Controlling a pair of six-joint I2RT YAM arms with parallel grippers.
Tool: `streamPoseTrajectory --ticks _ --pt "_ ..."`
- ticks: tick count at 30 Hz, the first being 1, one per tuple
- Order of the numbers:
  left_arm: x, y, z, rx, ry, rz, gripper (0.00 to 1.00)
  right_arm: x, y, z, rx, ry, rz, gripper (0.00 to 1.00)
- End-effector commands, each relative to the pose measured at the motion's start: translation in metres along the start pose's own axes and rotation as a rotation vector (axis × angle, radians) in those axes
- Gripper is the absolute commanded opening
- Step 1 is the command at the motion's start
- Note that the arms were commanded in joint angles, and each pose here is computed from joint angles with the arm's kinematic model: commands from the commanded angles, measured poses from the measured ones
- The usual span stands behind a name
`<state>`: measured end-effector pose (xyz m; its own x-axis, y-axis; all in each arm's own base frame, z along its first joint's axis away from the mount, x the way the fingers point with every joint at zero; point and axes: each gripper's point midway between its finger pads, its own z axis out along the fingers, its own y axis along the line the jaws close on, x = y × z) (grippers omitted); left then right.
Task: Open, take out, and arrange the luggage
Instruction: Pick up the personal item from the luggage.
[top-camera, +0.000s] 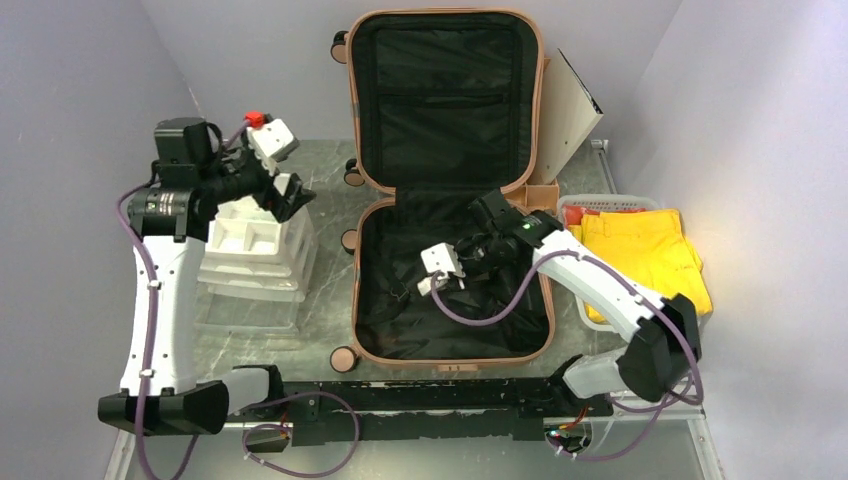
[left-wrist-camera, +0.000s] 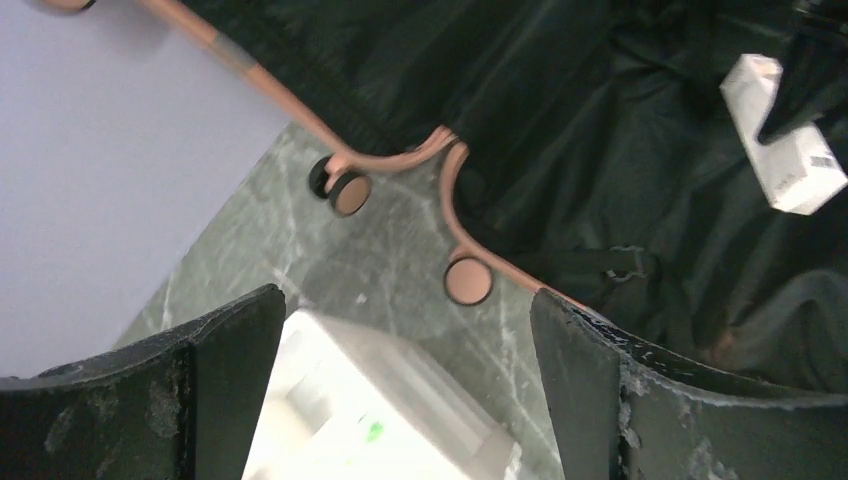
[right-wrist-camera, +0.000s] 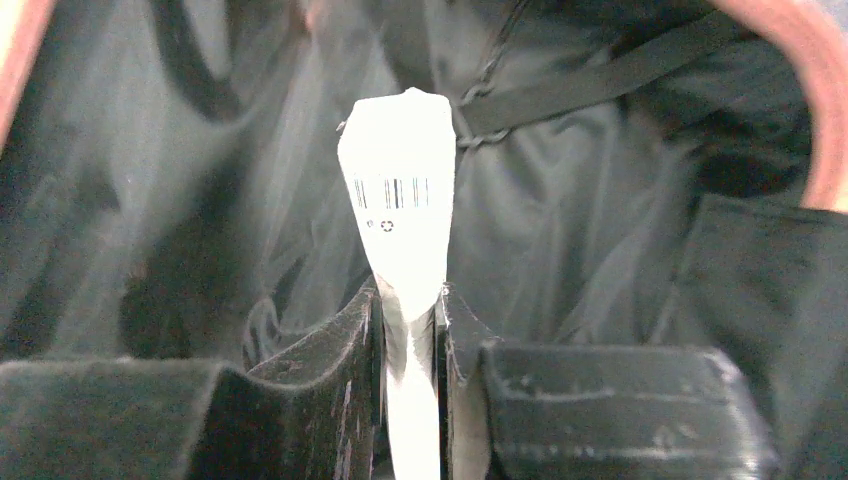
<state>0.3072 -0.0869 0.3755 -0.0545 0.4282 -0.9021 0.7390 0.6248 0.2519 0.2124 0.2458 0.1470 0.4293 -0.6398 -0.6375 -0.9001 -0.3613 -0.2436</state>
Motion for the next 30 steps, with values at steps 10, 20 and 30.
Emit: streamPoseTrajectory --ticks 10,20,30 --pt "-0.049 -0.124 0.042 0.393 -0.126 0.100 0.97 -0.128 -0.058 -0.056 0.208 -0.467 0.194 0.06" --pt "-0.034 -0.162 0.058 0.563 -0.083 0.145 0.97 -0.137 -0.076 -0.053 0.162 -0.560 0.358 0.05" --pt "-0.021 -0.182 0.072 0.647 -0.033 0.166 0.97 -0.139 -0.073 -0.055 0.123 -0.611 0.391 0.05"
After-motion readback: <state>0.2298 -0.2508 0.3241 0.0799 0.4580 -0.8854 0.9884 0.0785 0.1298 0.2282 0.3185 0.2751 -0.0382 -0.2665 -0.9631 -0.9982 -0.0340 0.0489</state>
